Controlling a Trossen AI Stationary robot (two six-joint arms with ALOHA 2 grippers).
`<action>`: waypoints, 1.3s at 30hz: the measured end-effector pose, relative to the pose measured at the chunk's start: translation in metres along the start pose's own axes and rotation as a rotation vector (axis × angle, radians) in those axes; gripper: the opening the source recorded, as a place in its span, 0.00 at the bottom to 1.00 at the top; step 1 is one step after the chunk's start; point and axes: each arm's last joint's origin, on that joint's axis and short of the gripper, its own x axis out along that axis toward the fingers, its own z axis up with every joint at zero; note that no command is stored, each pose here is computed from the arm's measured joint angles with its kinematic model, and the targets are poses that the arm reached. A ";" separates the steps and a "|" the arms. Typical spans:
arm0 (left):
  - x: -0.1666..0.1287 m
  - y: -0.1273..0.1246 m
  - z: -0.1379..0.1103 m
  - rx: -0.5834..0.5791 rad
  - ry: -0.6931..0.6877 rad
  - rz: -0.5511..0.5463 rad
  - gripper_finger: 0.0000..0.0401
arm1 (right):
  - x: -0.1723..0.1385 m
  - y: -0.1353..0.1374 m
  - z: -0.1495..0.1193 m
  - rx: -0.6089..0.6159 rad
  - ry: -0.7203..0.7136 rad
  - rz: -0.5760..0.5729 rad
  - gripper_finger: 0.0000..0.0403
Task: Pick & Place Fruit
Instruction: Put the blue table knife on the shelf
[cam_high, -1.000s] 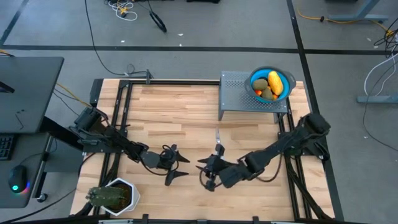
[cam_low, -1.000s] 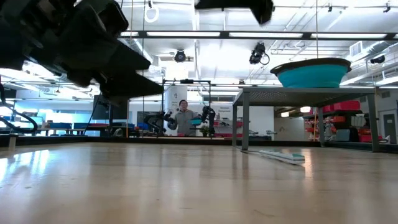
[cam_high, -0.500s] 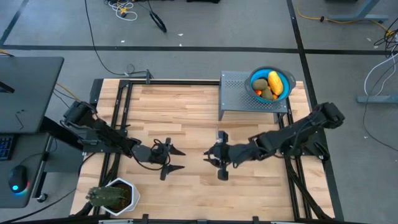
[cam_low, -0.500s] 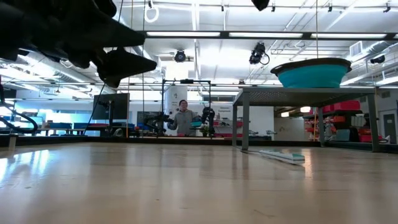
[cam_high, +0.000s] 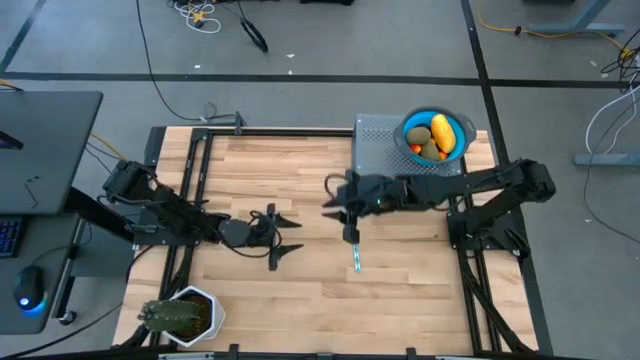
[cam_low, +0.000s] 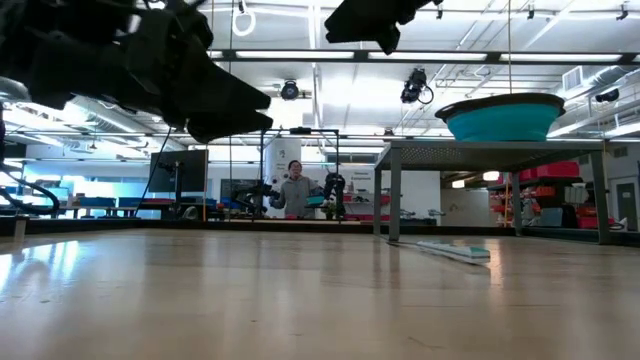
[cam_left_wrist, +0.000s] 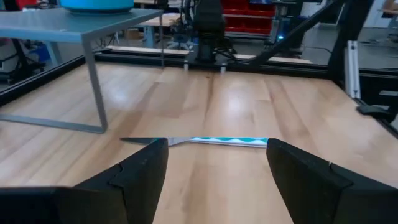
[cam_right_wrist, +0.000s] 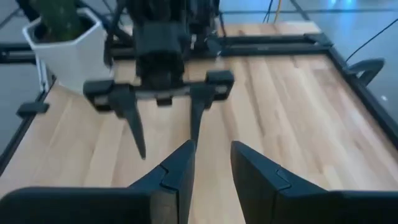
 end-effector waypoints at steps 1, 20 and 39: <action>0.002 0.004 0.000 -0.001 0.002 -0.002 0.70 | -0.001 -0.004 0.002 -0.002 -0.010 0.000 0.28; 0.016 0.048 0.004 0.097 0.024 0.061 0.70 | 0.003 0.040 -0.059 0.355 0.128 -0.220 0.28; 0.021 0.087 0.007 0.191 0.034 -0.099 0.70 | 0.045 0.092 -0.077 0.685 0.355 -0.267 0.28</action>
